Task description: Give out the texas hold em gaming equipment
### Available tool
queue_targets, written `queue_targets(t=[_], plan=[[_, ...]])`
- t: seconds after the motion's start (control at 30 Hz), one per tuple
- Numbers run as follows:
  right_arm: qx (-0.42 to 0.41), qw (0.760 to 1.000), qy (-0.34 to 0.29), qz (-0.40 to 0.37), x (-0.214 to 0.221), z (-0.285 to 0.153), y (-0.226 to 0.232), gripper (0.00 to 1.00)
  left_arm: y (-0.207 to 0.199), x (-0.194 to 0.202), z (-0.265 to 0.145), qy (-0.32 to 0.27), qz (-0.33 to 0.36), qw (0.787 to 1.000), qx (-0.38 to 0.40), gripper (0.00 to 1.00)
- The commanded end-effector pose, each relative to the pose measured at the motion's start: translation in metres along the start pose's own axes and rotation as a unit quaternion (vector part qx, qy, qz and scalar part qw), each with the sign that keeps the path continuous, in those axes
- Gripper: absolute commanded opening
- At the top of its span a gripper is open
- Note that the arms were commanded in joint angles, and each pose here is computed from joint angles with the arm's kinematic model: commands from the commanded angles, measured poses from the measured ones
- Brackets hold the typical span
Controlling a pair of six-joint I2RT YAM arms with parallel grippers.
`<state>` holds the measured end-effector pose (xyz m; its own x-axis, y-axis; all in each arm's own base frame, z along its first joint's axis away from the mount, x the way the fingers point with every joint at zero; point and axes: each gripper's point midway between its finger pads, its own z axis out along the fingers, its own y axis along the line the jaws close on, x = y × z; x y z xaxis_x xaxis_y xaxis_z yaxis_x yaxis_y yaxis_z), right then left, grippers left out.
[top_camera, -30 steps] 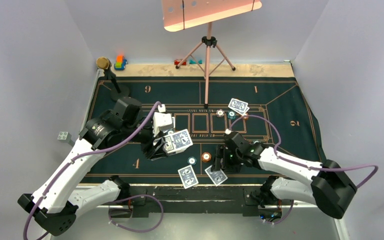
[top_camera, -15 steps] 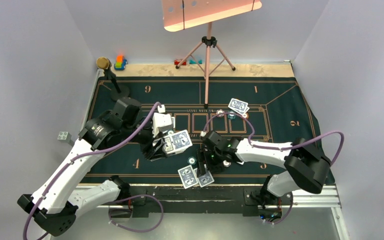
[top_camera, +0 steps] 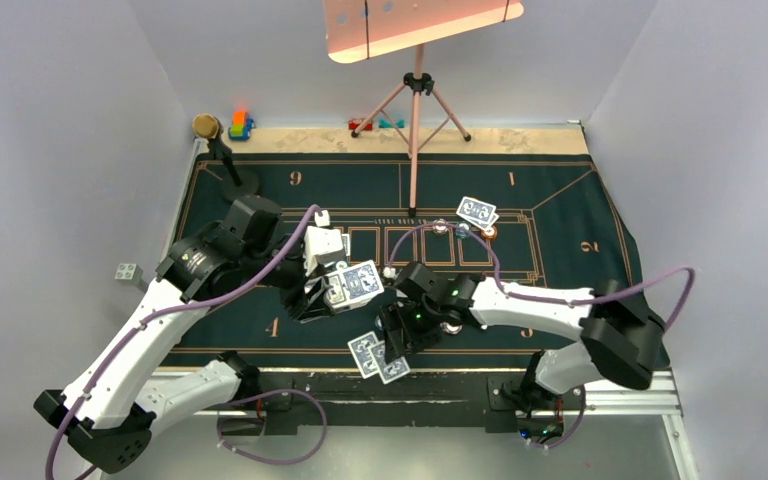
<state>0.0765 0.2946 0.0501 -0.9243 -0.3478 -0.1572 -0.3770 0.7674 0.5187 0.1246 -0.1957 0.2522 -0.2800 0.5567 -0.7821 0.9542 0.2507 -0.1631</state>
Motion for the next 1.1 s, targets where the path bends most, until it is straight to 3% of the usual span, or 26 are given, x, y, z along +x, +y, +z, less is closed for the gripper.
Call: queue_targets(t=[0.0, 0.27, 0.43, 0.53, 0.77, 1.07], plan=[[0.024, 0.996, -0.076, -0.041, -0.026, -0.059, 0.014, 0.75, -0.001, -0.016, -0.010, -0.027, 0.024, 0.999, -0.009, 0.00], [0.034, 0.978, -0.204, -0.029, -0.075, -0.169, 0.024, 0.82, -0.003, -0.019, -0.011, -0.032, 0.024, 0.999, -0.006, 0.00], [0.000, 0.969, -0.246, -0.033, -0.088, -0.211, 0.034, 0.86, -0.003, -0.019, -0.011, -0.032, 0.024, 0.999, -0.005, 0.00], [-0.063, 0.958, -0.273, -0.056, -0.095, -0.231, 0.064, 0.91, -0.003, -0.018, -0.010, -0.032, 0.023, 0.999, -0.003, 0.00], [-0.208, 0.938, -0.268, -0.074, -0.119, -0.218, 0.118, 0.96, -0.004, -0.022, -0.011, -0.036, 0.025, 0.999, -0.002, 0.00], [-0.219, 0.944, -0.239, -0.069, -0.141, -0.180, 0.128, 0.98, -0.003, -0.023, -0.011, -0.036, 0.025, 0.999, -0.002, 0.00]])
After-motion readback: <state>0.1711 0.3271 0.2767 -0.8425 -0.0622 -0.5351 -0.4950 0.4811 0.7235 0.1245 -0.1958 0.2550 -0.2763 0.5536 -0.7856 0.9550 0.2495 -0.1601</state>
